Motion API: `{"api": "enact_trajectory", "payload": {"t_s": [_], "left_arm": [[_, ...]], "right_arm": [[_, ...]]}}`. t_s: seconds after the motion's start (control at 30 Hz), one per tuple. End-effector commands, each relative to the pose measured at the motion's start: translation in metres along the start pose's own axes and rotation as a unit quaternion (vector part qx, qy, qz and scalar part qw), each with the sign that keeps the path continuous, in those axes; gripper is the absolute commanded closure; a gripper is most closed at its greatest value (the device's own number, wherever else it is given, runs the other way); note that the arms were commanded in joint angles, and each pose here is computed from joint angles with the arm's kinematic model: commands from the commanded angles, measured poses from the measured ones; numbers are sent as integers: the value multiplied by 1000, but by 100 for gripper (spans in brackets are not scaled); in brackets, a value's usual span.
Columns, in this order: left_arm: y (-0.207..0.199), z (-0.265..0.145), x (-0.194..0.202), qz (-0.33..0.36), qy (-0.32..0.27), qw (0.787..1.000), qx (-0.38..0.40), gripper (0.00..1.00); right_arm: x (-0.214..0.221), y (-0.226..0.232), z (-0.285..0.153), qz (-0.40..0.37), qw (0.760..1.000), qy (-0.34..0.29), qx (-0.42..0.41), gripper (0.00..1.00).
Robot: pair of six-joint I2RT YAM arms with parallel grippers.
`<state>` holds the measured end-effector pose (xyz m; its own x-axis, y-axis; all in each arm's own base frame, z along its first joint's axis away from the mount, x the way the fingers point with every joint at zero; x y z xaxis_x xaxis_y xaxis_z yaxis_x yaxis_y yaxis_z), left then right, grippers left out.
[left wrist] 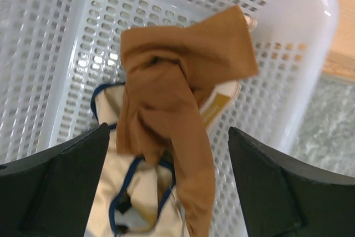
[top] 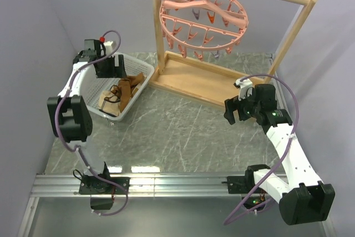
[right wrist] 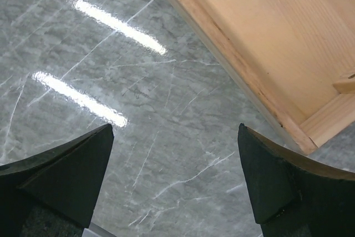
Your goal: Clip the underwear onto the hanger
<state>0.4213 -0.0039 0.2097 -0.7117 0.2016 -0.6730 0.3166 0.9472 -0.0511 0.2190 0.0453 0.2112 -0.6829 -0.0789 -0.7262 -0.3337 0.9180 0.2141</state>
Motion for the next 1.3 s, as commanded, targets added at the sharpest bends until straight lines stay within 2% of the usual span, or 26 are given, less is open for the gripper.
{"api": "enact_trajectory", "payload": {"t_s": [0.0, 0.07, 0.27, 0.47, 0.53, 0.6, 0.63, 0.7, 0.77, 0.93, 1.07, 1.27], "left_arm": [[7, 20, -14, 7, -14, 1000, 21, 5], [13, 43, -7, 9, 1, 1000, 21, 1], [17, 86, 7, 24, 20, 998, 57, 1], [7, 107, 18, 46, 25, 996, 75, 3], [5, 113, 20, 50, 27, 995, 80, 9], [4, 113, 18, 51, 22, 995, 81, 26], [2, 113, 15, 51, 18, 995, 85, 42], [1, 102, 2, 55, -3, 995, 85, 62], [-1, 86, -11, 60, -14, 995, 82, 100], [-10, 34, -54, 80, -70, 991, 87, 100], [-26, -25, -81, 96, -126, 983, 98, 100], [-56, -92, -89, 118, -173, 967, 144, 100]], "right_arm": [[1, 3, 2, -12, 1000, 2, -7, 0], [1, 5, 3, -11, 1000, 6, -14, 0], [5, 5, 5, -9, 1000, 18, -18, 0], [9, 3, 6, -11, 1000, 23, -10, 0], [10, 2, 9, -8, 999, 31, -10, 0], [9, 3, 9, -6, 999, 32, -14, 0], [7, 4, 8, -7, 999, 30, -15, 0], [7, 5, 8, -6, 999, 28, -20, 0], [5, 6, 8, -4, 999, 28, -22, 0], [-1, 8, 7, 0, 999, 30, -33, 1], [-4, 12, 4, 2, 999, 25, -43, 1], [-7, 17, 2, 5, 998, 22, -59, 1]]}}
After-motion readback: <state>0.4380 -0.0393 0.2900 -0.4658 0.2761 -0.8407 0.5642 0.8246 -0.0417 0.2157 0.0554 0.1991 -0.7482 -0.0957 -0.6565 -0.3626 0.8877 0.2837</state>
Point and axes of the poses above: each gripper's point midway between its finger pads, its own z axis out along the fingers, its own y axis along the line the jaws close on, x = y × z, the point moved 7 cm from there along -z, back along the fingers, and after that the axes turned 13 degrees about z, right-handed, at the moved point
